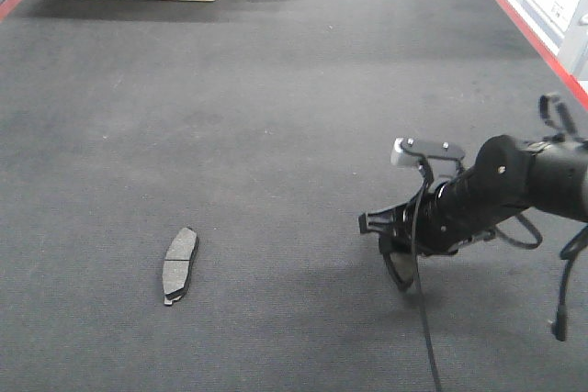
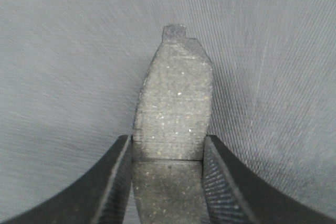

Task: Move and align brake pads A on conveyor
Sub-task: 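Lower the right gripper with its pad beside the first pad, then open the right gripper to release the pad and raise it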

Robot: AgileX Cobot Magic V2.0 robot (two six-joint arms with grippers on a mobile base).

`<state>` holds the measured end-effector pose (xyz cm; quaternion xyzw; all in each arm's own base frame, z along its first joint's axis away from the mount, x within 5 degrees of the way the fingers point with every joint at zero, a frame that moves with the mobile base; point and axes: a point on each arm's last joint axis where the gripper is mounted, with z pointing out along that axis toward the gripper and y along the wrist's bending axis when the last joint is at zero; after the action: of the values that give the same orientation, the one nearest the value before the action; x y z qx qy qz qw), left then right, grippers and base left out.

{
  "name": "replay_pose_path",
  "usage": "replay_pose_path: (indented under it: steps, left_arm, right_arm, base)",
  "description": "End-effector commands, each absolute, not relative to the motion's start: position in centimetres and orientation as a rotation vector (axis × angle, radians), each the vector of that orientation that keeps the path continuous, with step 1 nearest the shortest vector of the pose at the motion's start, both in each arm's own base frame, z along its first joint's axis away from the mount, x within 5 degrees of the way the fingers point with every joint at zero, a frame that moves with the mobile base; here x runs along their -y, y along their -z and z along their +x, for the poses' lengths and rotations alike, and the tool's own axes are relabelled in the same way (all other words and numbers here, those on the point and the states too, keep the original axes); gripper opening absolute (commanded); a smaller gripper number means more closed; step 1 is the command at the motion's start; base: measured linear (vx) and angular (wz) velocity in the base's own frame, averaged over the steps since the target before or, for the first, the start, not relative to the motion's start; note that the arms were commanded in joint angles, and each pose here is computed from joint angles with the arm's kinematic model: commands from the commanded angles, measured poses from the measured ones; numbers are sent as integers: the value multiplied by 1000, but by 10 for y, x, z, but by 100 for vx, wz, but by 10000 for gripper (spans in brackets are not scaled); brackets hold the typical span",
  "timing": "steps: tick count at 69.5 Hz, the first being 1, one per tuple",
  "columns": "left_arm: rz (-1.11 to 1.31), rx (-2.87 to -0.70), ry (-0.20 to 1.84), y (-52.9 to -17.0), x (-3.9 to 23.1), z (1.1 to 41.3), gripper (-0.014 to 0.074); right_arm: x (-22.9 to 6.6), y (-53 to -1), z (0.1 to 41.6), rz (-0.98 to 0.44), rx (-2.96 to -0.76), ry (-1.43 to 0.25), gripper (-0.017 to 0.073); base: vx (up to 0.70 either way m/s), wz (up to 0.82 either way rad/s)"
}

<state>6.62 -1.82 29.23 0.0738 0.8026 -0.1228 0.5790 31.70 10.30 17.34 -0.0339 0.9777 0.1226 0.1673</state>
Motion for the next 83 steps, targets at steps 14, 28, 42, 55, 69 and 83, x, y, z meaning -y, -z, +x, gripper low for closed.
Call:
replay_pose_path:
  steps: [14, 28, 42, 55, 69, 83]
  left_arm:
    - [182, -1788, 317, -306, 20, 68, -6]
    - [182, -1788, 317, -306, 20, 68, -6]
    - [182, -1788, 317, -306, 20, 68, -6]
    - [182, -1788, 317, -306, 20, 68, -6]
    - [182, -1788, 317, -306, 20, 68, -6]
    - [182, -1788, 317, -306, 20, 68, -6]
  right_arm:
    - [-105, -183, 328, -82, -2702, -360, 176]
    - [-106, -178, 331, -46, -2692, -377, 188]
    - [-107, -178, 333, -38, -2678, -386, 285]
    - [-106, -180, 337, -27, -2628, -378, 400]
    - [-106, -193, 333, -44, -2600, -382, 426]
    - [-98, -254, 312, -178, -2429, -352, 398]
  base:
    - [0, 0]
    - [0, 0]
    - [0, 0]
    - [0, 0]
    - [0, 0]
    - [0, 0]
